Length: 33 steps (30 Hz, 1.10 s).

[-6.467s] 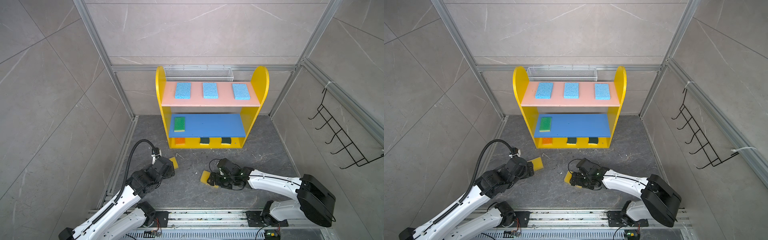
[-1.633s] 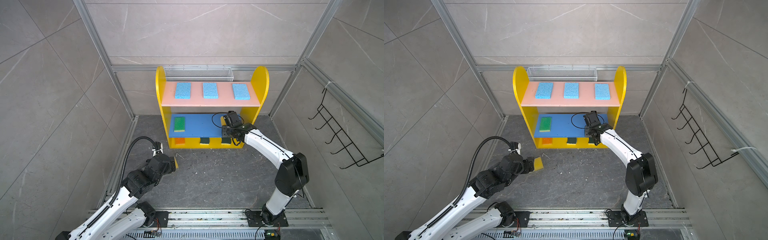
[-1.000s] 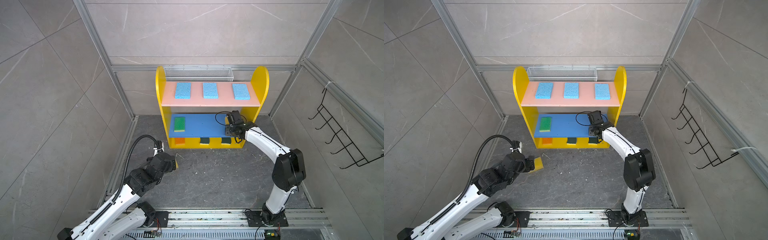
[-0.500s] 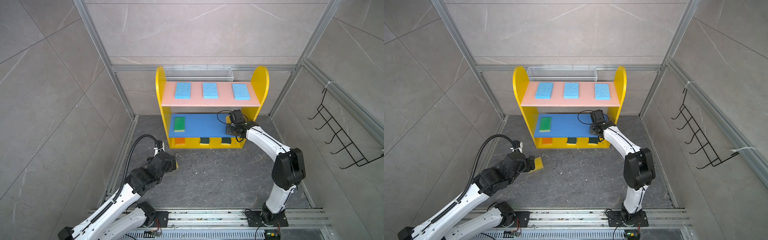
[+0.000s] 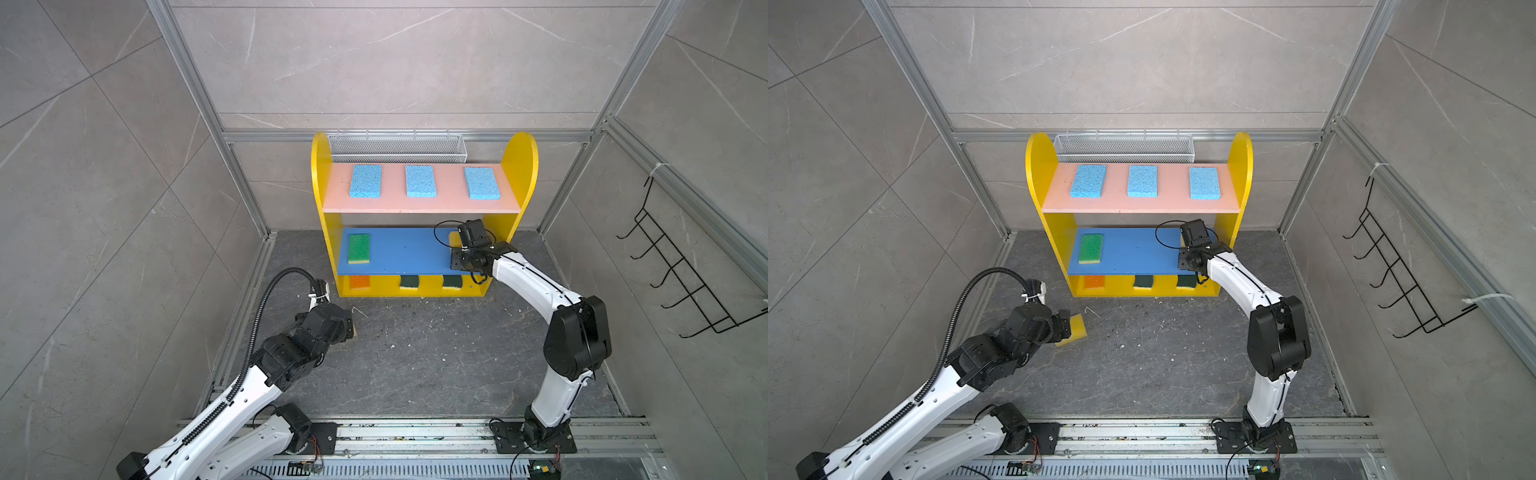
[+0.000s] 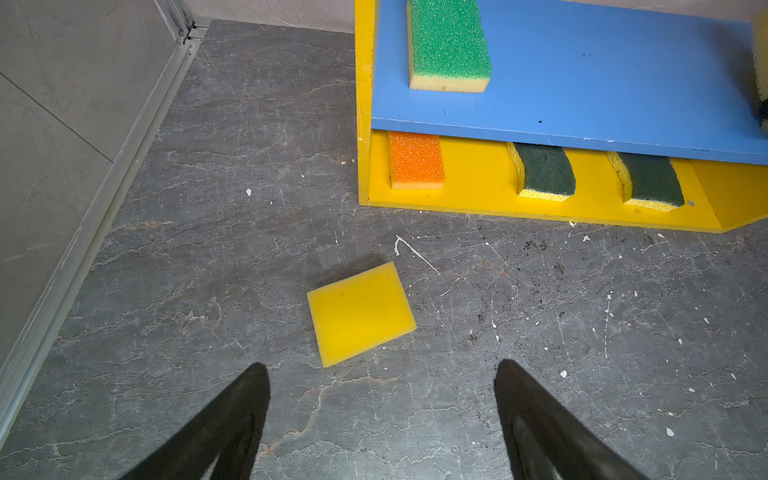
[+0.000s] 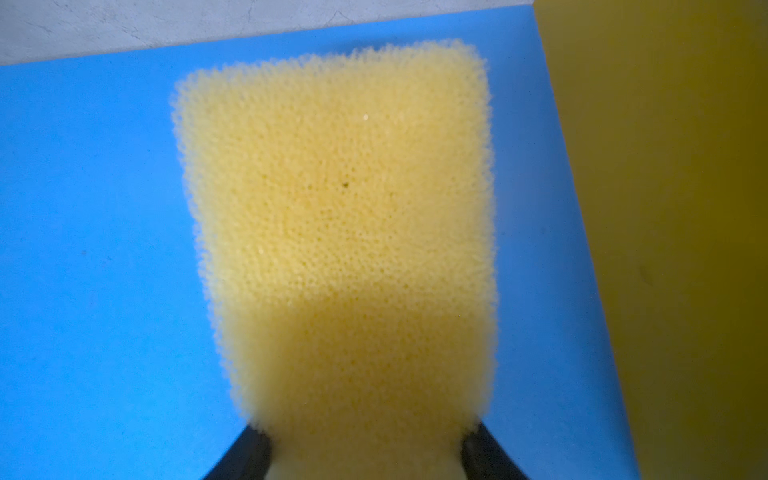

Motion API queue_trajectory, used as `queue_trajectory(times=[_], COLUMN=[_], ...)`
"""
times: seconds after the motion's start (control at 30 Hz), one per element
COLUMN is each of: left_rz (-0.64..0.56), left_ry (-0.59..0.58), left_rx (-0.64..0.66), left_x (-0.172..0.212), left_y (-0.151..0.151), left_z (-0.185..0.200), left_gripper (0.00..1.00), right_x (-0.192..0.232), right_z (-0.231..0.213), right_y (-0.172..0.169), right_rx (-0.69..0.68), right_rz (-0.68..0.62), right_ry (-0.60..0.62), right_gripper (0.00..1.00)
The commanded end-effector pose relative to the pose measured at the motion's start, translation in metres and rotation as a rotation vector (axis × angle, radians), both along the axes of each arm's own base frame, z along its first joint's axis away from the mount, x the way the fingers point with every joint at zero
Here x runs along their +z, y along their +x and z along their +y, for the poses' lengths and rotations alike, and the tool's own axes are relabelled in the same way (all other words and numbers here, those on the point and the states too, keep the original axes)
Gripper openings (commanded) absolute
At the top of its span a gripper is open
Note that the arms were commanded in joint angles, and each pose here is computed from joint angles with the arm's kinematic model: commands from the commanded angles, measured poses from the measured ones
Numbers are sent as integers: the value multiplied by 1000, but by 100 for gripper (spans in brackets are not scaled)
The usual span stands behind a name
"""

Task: Place and organize the cleaning sponges onto the shelf
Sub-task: 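Lower the yellow sponge onto the blue board beside the shelf's side wall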

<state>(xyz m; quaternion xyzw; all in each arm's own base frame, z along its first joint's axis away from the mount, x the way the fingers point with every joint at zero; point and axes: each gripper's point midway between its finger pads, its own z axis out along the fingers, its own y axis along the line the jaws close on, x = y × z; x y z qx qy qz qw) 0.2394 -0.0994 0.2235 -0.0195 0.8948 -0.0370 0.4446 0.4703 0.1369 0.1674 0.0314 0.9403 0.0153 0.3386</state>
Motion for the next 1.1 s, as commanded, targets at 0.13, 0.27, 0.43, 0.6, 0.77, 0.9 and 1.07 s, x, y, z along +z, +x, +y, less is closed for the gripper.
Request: queue_trajectory(times=[0.13, 0.27, 0.43, 0.6, 0.77, 0.9, 1.07], left_rz=[-49, -45, -45, -42, -42, -42, -42], left_ry=[-25, -22, -27, -26, -33, -33, -32], left_rx=[10, 8, 8, 11, 13, 16, 21], left_x=[18, 17, 18, 17, 19, 19, 20], left_y=[1, 2, 2, 1, 1, -1, -2], left_z=[2, 2, 1, 2, 2, 4, 6], left_gripper=[87, 87, 87, 87, 87, 87, 87], right_x=[-5, -2, -1, -2, -2, -6, -12], right_z=[4, 8, 9, 13, 16, 10, 11], right_y=[-12, -13, -14, -16, -17, -16, -15], right_rx=[33, 50, 57, 68, 64, 29, 11], right_rz=[28, 21, 19, 22, 23, 33, 50], right_ry=[12, 7, 8, 12, 4, -11, 0], right_gripper=[55, 55, 55, 55, 57, 59, 60])
